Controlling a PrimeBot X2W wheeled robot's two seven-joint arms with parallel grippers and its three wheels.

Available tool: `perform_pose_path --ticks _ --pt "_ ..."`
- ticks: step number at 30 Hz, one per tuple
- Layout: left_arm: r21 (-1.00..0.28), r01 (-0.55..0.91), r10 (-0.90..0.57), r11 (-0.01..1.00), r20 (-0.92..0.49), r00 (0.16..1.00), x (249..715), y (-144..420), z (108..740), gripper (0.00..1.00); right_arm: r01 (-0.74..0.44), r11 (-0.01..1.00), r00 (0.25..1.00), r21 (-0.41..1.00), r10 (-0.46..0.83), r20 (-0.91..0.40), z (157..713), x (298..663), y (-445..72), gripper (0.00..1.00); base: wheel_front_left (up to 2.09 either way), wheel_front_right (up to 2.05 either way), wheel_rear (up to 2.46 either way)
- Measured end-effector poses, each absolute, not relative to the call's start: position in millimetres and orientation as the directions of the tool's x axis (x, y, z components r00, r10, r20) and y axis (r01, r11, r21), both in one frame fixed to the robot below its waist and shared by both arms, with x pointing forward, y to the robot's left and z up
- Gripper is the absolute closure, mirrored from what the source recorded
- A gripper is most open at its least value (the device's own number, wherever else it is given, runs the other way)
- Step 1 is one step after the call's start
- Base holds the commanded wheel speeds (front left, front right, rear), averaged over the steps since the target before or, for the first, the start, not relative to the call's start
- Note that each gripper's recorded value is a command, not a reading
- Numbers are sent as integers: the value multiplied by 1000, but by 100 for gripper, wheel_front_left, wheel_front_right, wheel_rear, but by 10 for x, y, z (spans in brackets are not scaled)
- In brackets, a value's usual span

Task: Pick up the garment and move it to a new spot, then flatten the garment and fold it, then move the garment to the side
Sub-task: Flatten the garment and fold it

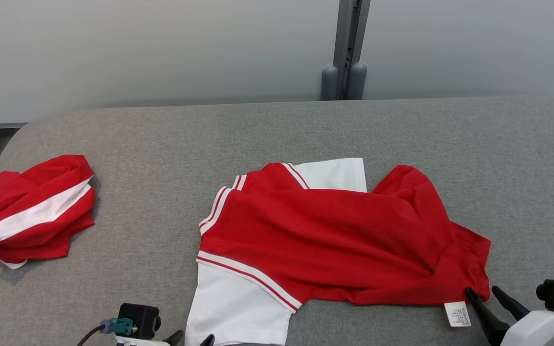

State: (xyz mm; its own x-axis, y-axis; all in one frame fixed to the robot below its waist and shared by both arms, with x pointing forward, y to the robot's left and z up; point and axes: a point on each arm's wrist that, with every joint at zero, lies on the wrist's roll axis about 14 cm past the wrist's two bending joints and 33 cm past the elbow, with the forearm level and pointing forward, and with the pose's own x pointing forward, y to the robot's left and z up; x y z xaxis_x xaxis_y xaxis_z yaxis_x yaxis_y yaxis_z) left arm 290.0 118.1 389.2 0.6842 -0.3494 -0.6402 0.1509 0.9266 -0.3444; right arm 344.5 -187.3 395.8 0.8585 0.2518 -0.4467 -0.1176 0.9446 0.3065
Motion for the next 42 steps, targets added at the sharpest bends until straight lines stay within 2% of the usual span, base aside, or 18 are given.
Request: perform_pose_path --ticks 4,7,11,13,15,22,23,24,25,26,28,37,42 --pt "-358 165 -373 919 -658 654 2845 1114 3849 0 -119 943 853 312 258 -454 3931 3467 -1851 12 0 0 0" --pt "-344 163 -365 925 -679 637 2829 1126 3791 0 -120 941 849 317 263 -459 3914 3490 -1831 21 0 0 0" --pt "-308 158 -334 938 -687 645 2916 1191 3755 0 -125 938 844 323 271 -462 3896 3518 -1799 25 0 0 0" --pt "-301 157 -329 941 -694 641 2917 1201 3730 0 -127 938 843 323 274 -464 3891 3519 -1789 34 0 0 0" --pt "-299 151 -326 942 -710 624 2882 1201 3665 0 -131 935 841 328 280 -463 3884 3522 -1762 50 0 0 0" --pt "-309 151 -333 939 -709 621 2890 1179 3632 0 -137 933 839 332 287 -462 3867 3528 -1735 54 0 0 0" --pt "-309 150 -333 939 -711 620 2889 1179 3626 3 -138 932 840 334 289 -460 3868 3533 -1726 58 0 0 0" --pt "-310 149 -332 939 -712 619 2889 1179 3620 17 -138 932 838 336 291 -462 3862 3534 -1719 69 0 0 0" --pt "-311 150 -334 939 -711 619 2889 1179 3617 38 -140 932 837 335 292 -463 3858 3538 -1716 84 0 0 0" --pt "-310 149 -333 939 -711 620 2892 1184 3614 64 -141 931 837 336 293 -463 3858 3544 -1713 100 0 0 0" --pt "-309 151 -333 939 -709 622 2896 1184 3615 100 -143 931 837 336 295 -460 3860 3545 -1708 100 0 0 0" --pt "-354 175 -376 919 -650 660 2952 1105 3778 100 -140 933 879 332 272 -392 4027 3605 -1796 100 0 0 0" --pt "-363 179 -369 915 -566 737 3079 1188 4054 100 -145 930 916 339 255 -309 4255 3648 -1876 100 0 0 0"
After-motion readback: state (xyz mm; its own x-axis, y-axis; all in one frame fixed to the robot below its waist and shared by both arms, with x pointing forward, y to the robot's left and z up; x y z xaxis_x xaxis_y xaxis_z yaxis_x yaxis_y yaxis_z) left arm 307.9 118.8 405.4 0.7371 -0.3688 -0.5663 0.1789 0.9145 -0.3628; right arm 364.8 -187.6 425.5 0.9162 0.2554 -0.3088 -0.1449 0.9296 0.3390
